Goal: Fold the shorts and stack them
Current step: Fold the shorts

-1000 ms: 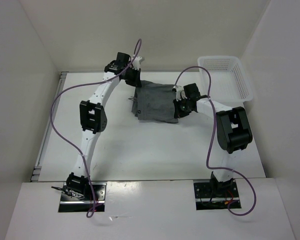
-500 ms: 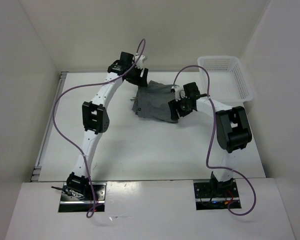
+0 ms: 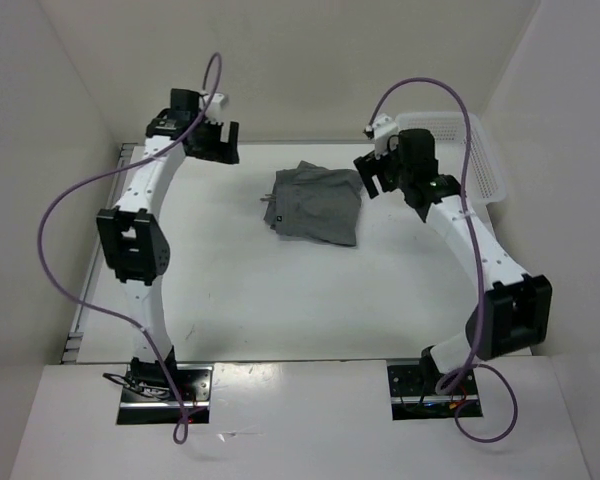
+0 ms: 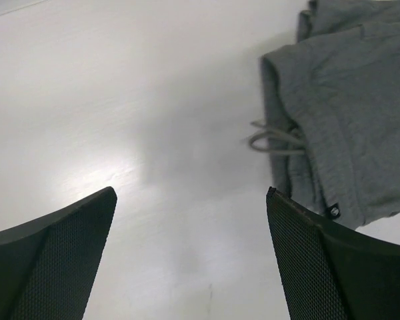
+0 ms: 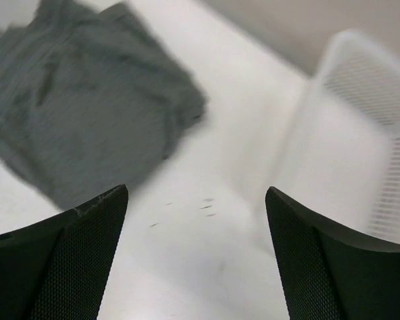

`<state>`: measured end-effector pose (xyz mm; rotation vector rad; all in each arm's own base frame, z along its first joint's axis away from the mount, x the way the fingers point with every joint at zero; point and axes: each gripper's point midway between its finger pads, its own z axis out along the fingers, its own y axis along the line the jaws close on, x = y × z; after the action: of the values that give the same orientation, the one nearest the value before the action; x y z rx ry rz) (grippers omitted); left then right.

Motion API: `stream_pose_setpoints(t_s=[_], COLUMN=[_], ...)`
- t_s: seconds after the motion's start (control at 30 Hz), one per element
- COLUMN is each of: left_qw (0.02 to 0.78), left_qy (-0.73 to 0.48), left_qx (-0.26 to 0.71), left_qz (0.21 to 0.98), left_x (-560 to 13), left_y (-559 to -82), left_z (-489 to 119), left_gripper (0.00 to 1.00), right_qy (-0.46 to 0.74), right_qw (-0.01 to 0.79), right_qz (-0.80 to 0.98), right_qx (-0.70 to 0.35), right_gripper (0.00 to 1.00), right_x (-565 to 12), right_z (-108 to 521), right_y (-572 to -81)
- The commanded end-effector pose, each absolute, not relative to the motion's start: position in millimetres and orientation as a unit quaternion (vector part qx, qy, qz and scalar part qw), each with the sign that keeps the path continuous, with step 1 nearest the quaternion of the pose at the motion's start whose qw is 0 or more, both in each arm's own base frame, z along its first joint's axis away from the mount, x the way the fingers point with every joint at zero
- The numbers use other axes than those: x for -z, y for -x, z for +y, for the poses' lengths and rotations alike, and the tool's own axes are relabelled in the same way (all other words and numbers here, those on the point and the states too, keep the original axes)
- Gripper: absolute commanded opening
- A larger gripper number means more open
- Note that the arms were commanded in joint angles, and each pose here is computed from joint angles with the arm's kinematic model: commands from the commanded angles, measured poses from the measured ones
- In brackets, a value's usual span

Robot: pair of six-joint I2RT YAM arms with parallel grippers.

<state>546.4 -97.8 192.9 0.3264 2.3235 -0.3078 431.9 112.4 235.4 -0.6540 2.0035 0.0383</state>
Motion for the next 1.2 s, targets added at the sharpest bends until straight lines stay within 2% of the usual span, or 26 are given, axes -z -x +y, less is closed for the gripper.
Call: stream_pose_setpoints(t_s=[0.0,0.07,0.2,0.5,0.73,0.87,1.17], left_qw=[0.407,0.427,0.403,0.424,0.425,0.436,0.446], left_qy=[-0.107,-0.093,-0.090,-0.069,-0.062,-0.050,-0.035], left_qx=[0.083,0.059,0.055,0.038,0.023,-0.002,-0.032], left_qz=[0.903,0.898,0.909,0.902,0.903,0.899,0.894], left_x=[-226,-243,-217,-214,-204,-204,-207], left_y=[-523,-508,-465,-415,-396,-391,-385], left_z=[-70,-55,-50,-27,-21,-11,1], left_gripper=[1.00,1.00,1.00,1.00,1.00,1.00,1.00], right_qy=[0.218,0.188,0.147,0.094,0.076,0.071,0.065], right_qw=[0.587,0.602,0.608,0.622,0.629,0.657,0.658], right_qz=[0.772,0.763,0.762,0.755,0.752,0.727,0.729], right_qx=[0.112,0.143,0.167,0.187,0.181,0.186,0.180], right_gripper=[0.89,0.89,0.89,0.90,0.91,0.93,0.94], right_x=[-303,-318,-322,-317,-303,-315,-304], right_z=[69,44,4,-34,-42,-43,-42], right_y=[-434,-429,-406,-338,-295,-270,-256])
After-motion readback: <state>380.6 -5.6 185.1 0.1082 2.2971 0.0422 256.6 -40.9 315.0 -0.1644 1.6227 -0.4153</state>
